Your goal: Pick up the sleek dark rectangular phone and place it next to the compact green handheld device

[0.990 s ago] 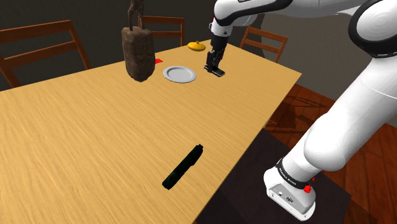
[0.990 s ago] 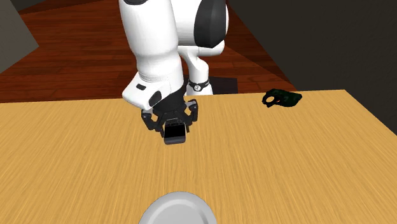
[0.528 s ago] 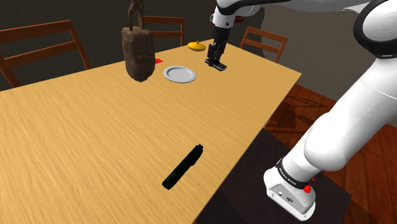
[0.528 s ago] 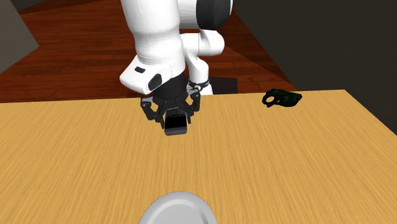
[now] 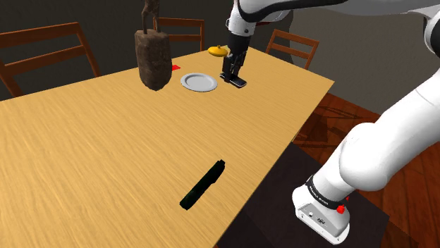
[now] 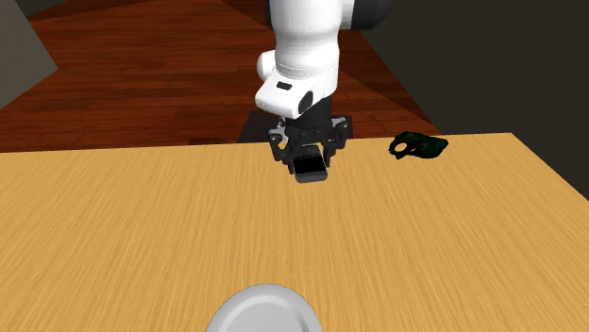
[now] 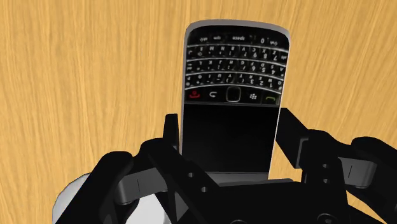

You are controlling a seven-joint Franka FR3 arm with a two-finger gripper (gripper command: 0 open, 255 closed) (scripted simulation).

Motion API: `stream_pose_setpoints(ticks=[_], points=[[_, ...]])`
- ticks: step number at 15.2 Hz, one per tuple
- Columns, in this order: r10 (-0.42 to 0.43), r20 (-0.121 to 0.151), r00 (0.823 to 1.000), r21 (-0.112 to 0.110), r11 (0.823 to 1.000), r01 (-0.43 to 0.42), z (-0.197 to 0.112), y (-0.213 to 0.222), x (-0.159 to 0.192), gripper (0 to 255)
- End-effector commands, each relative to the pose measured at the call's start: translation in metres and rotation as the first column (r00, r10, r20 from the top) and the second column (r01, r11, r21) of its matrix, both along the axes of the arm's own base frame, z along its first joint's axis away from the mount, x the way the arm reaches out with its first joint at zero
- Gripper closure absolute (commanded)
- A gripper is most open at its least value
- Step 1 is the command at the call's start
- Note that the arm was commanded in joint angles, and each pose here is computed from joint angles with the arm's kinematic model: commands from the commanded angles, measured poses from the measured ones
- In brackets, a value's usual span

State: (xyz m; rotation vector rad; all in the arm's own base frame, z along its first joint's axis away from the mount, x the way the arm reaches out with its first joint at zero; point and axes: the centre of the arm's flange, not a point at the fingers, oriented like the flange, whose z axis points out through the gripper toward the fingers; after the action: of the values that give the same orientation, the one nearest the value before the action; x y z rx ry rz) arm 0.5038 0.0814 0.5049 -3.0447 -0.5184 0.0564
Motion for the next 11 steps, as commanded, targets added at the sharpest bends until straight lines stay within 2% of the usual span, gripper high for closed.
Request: stream_pose_setpoints(ticks=[1,11], points=[[-0.002,0.0,1.0,0.0,1.0,0.002,-0.001,0.023,-0.015,255],[-0.002,0.0,1.0,0.0,1.0,0.002,-0.001,0.136,-0.083,255]])
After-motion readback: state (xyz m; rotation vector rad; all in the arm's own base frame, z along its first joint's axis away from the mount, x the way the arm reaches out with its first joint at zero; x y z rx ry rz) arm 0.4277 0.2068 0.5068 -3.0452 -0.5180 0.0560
